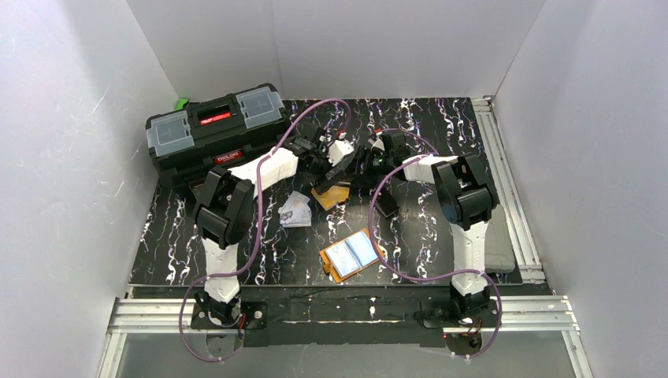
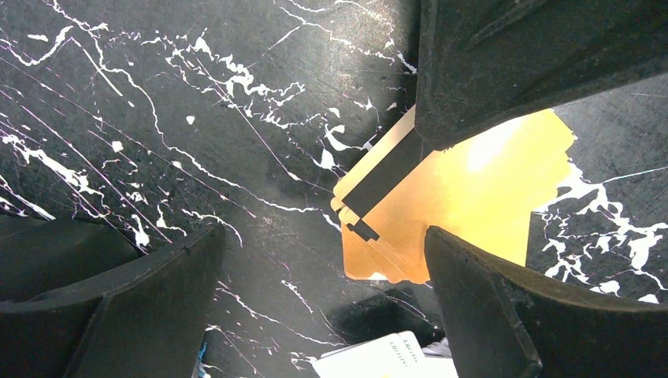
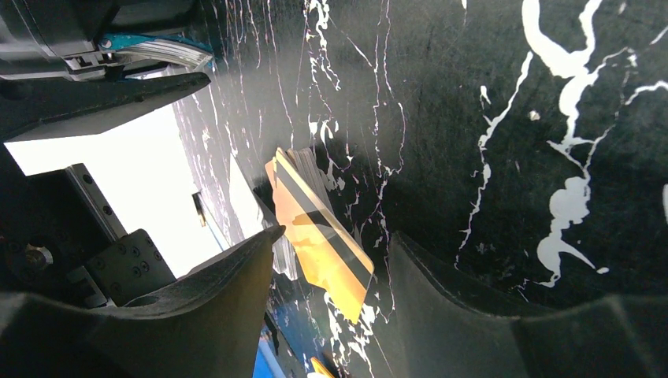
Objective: Put the credit cards into the card holder
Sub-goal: Pick up the credit card from the center of the board.
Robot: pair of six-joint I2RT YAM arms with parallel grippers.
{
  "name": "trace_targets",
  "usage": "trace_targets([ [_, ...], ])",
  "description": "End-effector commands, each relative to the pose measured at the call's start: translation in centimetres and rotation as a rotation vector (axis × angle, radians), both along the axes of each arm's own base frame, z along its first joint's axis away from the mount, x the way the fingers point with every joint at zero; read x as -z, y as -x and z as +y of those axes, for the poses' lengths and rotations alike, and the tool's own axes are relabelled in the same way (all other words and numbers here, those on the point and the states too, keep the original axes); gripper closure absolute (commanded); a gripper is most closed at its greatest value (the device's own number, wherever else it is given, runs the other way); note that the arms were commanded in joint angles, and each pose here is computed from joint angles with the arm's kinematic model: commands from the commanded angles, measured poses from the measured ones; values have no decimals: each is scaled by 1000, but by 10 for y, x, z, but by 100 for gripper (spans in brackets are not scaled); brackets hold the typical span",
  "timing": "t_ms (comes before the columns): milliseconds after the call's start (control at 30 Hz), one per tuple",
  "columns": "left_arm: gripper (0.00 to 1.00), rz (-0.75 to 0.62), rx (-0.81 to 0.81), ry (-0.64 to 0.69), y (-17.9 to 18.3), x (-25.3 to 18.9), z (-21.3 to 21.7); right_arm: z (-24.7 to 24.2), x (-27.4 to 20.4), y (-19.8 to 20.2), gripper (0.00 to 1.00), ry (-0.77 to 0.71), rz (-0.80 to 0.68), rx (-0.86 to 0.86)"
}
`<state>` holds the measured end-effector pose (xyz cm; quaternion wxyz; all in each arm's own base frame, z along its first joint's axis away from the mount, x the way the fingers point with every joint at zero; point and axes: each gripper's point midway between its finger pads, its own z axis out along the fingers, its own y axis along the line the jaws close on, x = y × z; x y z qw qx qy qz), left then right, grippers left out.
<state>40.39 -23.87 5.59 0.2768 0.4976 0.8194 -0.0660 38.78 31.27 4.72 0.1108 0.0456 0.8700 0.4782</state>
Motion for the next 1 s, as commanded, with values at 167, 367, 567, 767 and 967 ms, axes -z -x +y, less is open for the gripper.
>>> trace_targets([
  [167,2,-34,8,-1,-14,-5,-6,-1,1,3,37,1,-1,-2],
  [367,2,-22,11,-2,-17,4,-11,-2,3,6,38,1,4,-2],
  [567,2,-21,20,-5,-19,7,-16,-3,5,8,38,-1,10,-2],
  [767,2,-27,26,1,-22,6,-23,-4,8,11,39,1,17,-2],
  [967,2,-22,15,26,-24,2,-30,-6,10,13,40,7,16,2],
])
